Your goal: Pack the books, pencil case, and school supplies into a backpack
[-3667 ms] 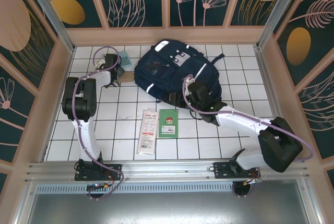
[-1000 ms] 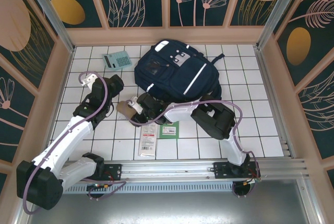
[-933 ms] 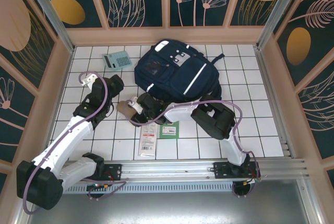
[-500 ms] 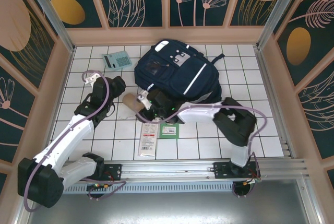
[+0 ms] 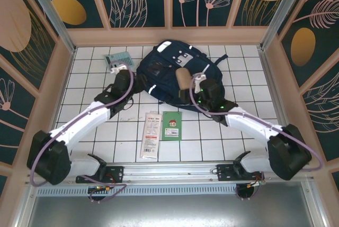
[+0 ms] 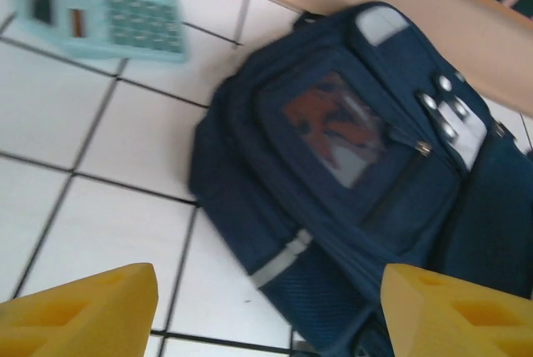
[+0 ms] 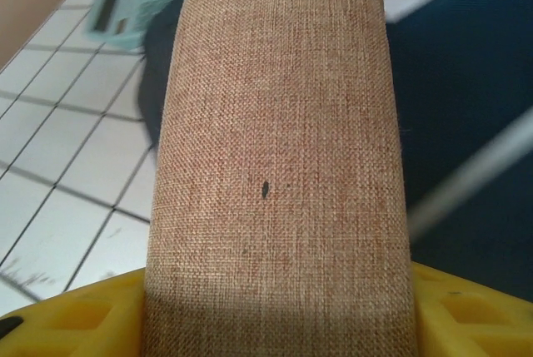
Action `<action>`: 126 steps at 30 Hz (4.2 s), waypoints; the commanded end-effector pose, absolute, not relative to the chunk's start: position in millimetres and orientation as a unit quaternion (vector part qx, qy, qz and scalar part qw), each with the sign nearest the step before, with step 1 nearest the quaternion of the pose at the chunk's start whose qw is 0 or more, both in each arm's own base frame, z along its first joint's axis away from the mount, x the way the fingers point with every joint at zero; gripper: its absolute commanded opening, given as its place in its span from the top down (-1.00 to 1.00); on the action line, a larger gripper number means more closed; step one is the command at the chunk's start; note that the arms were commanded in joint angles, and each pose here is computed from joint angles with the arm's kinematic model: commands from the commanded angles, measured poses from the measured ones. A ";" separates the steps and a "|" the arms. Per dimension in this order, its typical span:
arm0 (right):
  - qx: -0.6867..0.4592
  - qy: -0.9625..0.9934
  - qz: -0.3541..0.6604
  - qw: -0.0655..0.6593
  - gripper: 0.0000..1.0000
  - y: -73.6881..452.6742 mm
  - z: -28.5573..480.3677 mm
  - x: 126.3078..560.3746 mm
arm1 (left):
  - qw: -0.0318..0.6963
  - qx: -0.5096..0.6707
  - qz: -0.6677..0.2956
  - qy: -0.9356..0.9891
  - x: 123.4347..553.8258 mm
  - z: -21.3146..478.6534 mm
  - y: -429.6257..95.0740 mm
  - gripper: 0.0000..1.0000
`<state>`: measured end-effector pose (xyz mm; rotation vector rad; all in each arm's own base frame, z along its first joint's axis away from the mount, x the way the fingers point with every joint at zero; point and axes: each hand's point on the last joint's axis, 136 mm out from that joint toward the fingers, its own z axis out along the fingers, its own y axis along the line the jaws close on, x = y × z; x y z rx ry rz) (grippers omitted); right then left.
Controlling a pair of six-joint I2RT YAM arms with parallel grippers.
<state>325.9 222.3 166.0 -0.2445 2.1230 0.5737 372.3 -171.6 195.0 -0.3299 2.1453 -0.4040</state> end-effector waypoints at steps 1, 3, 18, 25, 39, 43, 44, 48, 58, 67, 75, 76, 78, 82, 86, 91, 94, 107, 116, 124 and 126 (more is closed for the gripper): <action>0.006 0.861 0.210 0.463 0.17 170.8 171.8 328.6 | 0.471 -0.072 -0.167 0.863 385.1 207.7 -214.3 -0.41; 0.055 0.865 0.192 0.461 0.18 139.7 165.4 326.7 | 0.466 -0.031 -0.167 0.868 387.6 200.0 -244.8 -0.36; 0.234 0.851 0.120 0.454 0.14 30.1 145.5 303.1 | 0.394 0.274 -0.220 0.849 353.9 134.9 -456.2 -0.21; 0.249 0.842 0.131 0.461 0.13 23.0 147.1 300.7 | 0.365 0.324 -0.216 0.846 347.9 99.1 -488.7 -0.28; 0.211 0.848 0.177 0.452 0.14 43.8 145.7 305.8 | 0.453 0.262 -0.148 0.839 384.2 140.6 -470.3 0.91; 0.173 0.853 0.222 0.441 0.14 67.3 148.7 312.7 | 0.514 0.201 -0.146 0.821 393.9 200.7 -450.9 1.00; 0.165 0.854 0.228 0.439 0.14 73.1 150.4 315.1 | 0.526 0.187 -0.147 0.817 395.1 214.7 -446.7 1.00; 0.136 0.858 0.243 0.431 0.13 98.6 156.8 326.7 | 0.566 0.134 -0.157 0.798 398.4 258.9 -429.8 1.00; 0.124 0.870 0.284 0.385 0.11 162.1 144.3 381.3 | 0.596 0.078 -0.178 0.779 399.6 293.9 -410.2 1.00; 0.144 0.882 0.293 0.340 0.01 192.7 113.2 436.9 | 0.594 0.071 -0.194 0.777 396.3 299.2 -408.7 1.00; 0.140 0.889 0.276 0.337 -0.50 194.5 107.5 441.4 | 0.589 0.066 -0.180 0.785 400.4 290.2 -401.0 1.00; 0.139 0.888 0.274 0.342 -0.64 192.6 110.6 439.1 | 0.587 0.063 -0.182 0.786 401.7 288.2 -399.9 1.00; 0.136 0.886 0.271 0.351 -0.71 188.3 117.1 433.3 | 0.582 0.059 -0.188 0.789 403.7 284.1 -398.9 1.00; 0.134 0.884 0.264 0.362 -0.78 180.2 126.1 422.1 | 0.576 0.055 -0.196 0.791 406.1 278.8 -397.3 1.00; 0.133 0.883 0.262 0.365 -0.76 172.4 130.7 404.3 | 0.575 0.053 -0.195 0.793 406.6 276.3 -394.1 1.00; 0.114 0.878 0.263 0.383 -0.69 164.9 139.9 370.6 | 0.575 0.049 -0.193 0.793 407.9 274.9 -387.9 1.00; 0.087 0.875 0.275 0.388 -0.61 168.9 147.1 348.2 | 0.577 0.045 -0.193 0.792 410.0 276.0 -385.1 1.00; 0.002 0.915 0.228 0.332 -0.69 237.7 100.1 242.0 | 0.578 0.028 -0.188 0.794 420.2 278.1 -372.0 1.00; -0.031 0.946 0.170 0.274 -0.86 275.2 48.2 194.8 | 0.577 0.009 -0.177 0.797 435.9 277.6 -361.4 1.00; -0.072 0.955 0.124 0.261 -0.97 302.2 35.6 181.2 | 0.571 0.010 -0.180 0.801 438.4 273.3 -362.9 1.00; -0.075 0.956 0.119 0.256 -0.98 306.3 33.0 180.0 | 0.569 0.011 -0.180 0.802 438.1 271.8 -363.1 1.00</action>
